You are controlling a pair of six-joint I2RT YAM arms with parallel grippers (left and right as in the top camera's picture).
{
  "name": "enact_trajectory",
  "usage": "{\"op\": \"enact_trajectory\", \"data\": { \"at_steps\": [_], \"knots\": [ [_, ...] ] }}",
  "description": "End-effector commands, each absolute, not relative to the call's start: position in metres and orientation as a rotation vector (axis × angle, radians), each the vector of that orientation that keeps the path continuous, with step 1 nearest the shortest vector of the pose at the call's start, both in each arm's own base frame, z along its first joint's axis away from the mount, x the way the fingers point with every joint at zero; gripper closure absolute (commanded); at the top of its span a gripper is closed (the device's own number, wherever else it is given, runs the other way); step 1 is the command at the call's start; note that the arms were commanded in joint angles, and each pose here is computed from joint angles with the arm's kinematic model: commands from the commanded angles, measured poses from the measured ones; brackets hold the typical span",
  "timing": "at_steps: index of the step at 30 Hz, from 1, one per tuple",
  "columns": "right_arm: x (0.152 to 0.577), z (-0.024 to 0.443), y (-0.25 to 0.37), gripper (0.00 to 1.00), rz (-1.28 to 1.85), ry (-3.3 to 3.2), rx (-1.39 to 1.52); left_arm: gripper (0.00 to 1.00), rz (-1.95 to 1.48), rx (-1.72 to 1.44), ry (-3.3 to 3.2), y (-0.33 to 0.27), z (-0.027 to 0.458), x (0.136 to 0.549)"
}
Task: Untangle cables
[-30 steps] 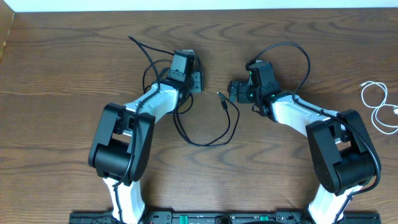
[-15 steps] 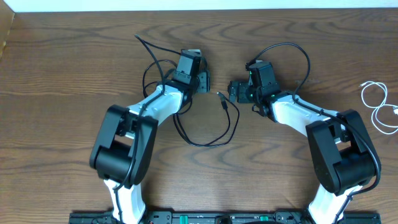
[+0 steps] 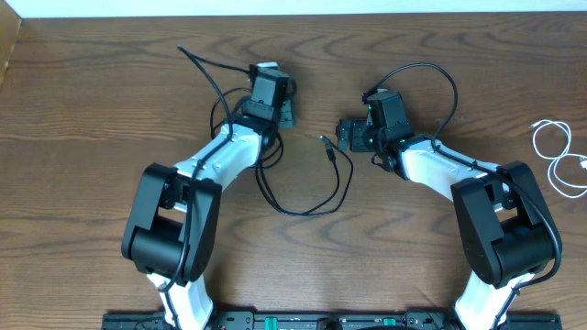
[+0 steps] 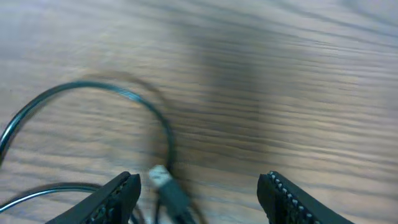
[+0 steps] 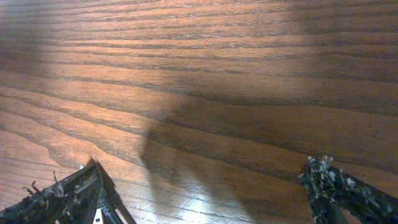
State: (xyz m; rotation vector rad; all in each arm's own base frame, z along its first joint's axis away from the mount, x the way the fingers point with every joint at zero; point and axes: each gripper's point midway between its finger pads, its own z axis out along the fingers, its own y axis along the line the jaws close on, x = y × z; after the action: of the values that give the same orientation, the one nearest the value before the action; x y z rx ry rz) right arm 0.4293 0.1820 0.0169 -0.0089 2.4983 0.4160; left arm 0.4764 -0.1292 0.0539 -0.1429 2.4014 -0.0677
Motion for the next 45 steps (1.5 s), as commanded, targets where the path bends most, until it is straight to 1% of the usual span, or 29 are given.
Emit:
{"op": "enact_trajectory", "data": {
  "at_steps": [1,6,13,23,31,37,45],
  "knots": [
    [0.425,0.007,0.180,0.01,0.390,2.519,-0.019,0.35,-0.030,-0.312,2.423,-0.104,0.031,0.479],
    [0.425,0.008,0.180,0.01,0.390,2.519,-0.019,0.34,-0.182,-0.282,2.478,-0.120,0.015,0.478],
    [0.425,0.008,0.180,0.01,0.389,2.519,-0.018,0.33,-0.404,-0.202,2.487,-0.151,0.021,0.477],
    [0.425,0.008,0.180,0.01,0.388,2.519,-0.018,0.34,-0.471,-0.179,2.504,-0.161,0.021,0.473],
    [0.425,0.008,0.180,0.01,0.388,2.519,-0.018,0.34,-0.475,-0.177,2.487,-0.158,0.025,0.476],
    [0.425,0.007,0.180,0.01,0.388,2.519,-0.018,0.33,-0.597,-0.191,2.468,-0.153,0.041,0.479],
    [0.425,0.008,0.180,0.01,0.388,2.519,-0.018,0.33,-0.574,-0.257,2.560,-0.134,0.026,0.465]
  ]
}}
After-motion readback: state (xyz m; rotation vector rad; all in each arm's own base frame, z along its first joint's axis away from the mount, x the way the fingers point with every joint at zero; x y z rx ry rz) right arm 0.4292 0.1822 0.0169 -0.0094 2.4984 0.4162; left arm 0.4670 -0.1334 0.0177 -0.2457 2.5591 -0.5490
